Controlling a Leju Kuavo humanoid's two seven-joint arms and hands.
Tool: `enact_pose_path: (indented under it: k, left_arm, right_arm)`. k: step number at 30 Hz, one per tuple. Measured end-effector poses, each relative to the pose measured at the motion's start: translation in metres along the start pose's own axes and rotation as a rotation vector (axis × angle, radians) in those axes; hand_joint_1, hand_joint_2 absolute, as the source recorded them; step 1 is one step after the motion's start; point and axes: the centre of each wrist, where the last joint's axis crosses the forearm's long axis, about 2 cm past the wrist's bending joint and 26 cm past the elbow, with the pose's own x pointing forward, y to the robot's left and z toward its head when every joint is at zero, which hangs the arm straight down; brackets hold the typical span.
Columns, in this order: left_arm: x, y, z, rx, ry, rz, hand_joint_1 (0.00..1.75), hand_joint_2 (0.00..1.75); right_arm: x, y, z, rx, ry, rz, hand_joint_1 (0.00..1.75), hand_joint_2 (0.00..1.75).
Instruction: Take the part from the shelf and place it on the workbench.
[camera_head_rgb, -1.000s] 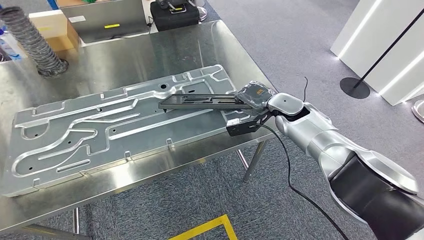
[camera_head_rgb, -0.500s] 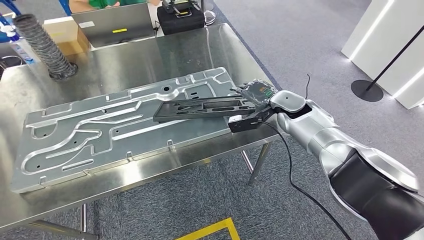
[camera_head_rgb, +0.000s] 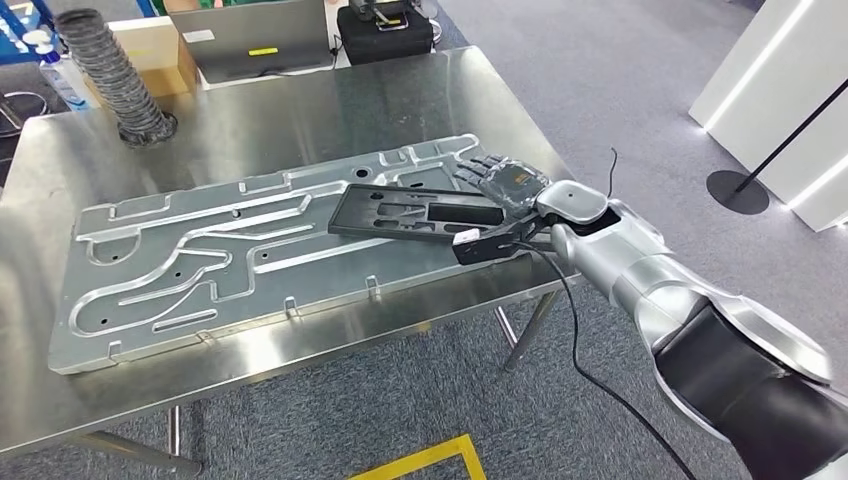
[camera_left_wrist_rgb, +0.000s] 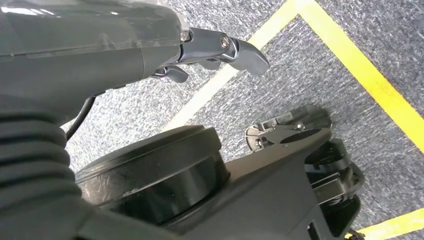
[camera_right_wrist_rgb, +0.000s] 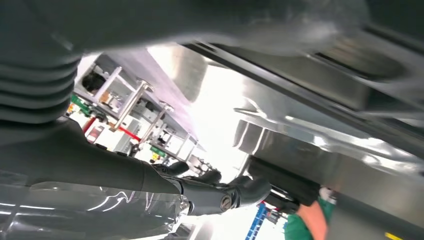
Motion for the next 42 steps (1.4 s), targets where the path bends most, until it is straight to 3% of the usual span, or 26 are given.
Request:
enact_pose_path:
  k: [11,19,28,35,42]
  left_arm:
    - [-0.003,-0.001,0.001,-0.013,0.041,0.029,0.0,0.0]
    - [-0.002,0.0,0.0,-0.016,0.04,0.026,0.0,0.0]
    - [0.0,0.002,-0.001,-0.012,0.037,0.028,0.0,0.0]
    - [0.002,0.003,-0.001,-0.017,0.031,0.023,0.0,0.0]
    - [0.008,0.003,-0.001,-0.02,0.012,0.014,0.0,0.0]
  right_arm:
    - [0.02,-0.014,-0.014,-0.045,-0.014,-0.053,0.0,0.0]
    - [0.008,-0.011,-0.008,-0.039,0.018,-0.059,0.0,0.0]
    - [0.0,-0.024,-0.009,-0.051,0.076,-0.067,0.0,0.0]
    - [0.004,-0.043,-0.017,-0.09,0.11,-0.092,0.0,0.0]
    - [-0.007,-0.077,-0.018,-0.162,0.134,-0.106,0.0,0.0]
